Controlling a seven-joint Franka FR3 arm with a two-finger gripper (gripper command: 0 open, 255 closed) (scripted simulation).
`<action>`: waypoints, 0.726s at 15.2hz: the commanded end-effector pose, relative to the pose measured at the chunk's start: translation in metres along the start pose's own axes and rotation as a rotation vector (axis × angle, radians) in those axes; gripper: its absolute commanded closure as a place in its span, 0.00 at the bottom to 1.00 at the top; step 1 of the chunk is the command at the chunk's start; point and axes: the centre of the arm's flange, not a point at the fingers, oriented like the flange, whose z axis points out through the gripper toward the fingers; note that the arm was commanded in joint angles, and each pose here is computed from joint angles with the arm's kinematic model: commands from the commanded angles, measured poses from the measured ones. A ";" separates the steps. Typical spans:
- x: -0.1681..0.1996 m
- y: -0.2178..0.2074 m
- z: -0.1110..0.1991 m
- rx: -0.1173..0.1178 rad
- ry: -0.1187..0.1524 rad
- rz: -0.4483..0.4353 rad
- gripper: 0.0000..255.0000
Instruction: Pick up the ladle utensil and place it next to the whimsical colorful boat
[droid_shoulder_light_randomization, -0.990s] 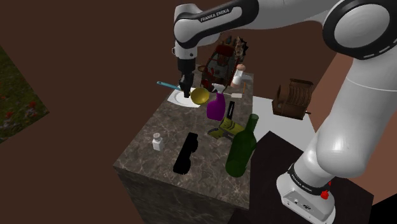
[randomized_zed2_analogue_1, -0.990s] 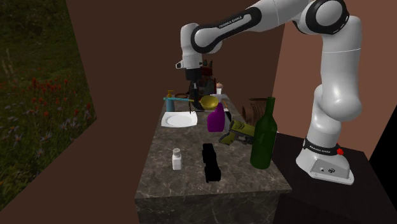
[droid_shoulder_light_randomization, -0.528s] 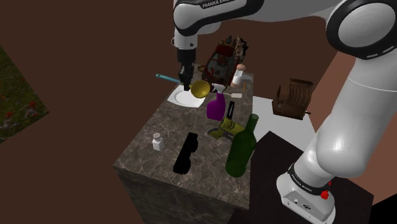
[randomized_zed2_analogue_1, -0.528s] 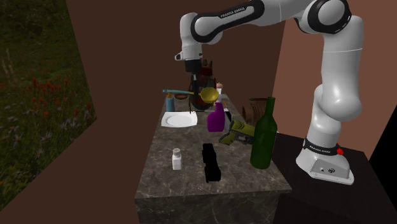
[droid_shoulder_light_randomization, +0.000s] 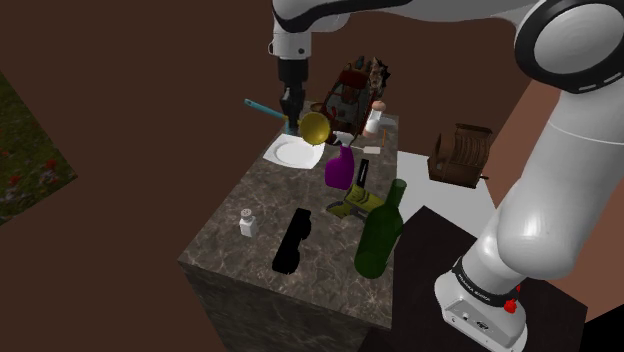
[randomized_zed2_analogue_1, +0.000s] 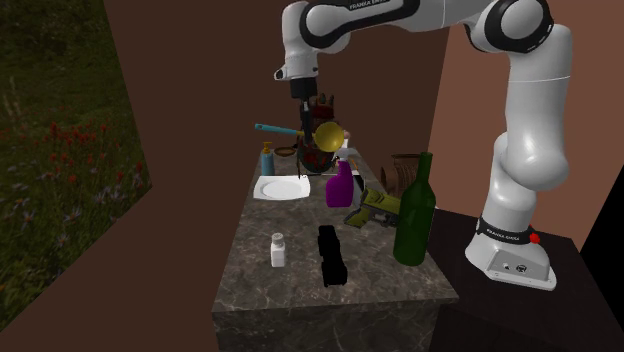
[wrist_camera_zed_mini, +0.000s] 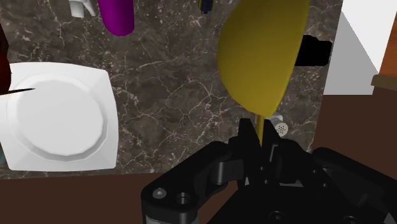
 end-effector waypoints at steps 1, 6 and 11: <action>-0.002 -0.003 -0.011 0.000 0.000 0.000 1.00; -0.004 -0.007 -0.037 0.000 0.000 0.000 1.00; -0.006 -0.011 -0.063 0.000 0.000 0.000 1.00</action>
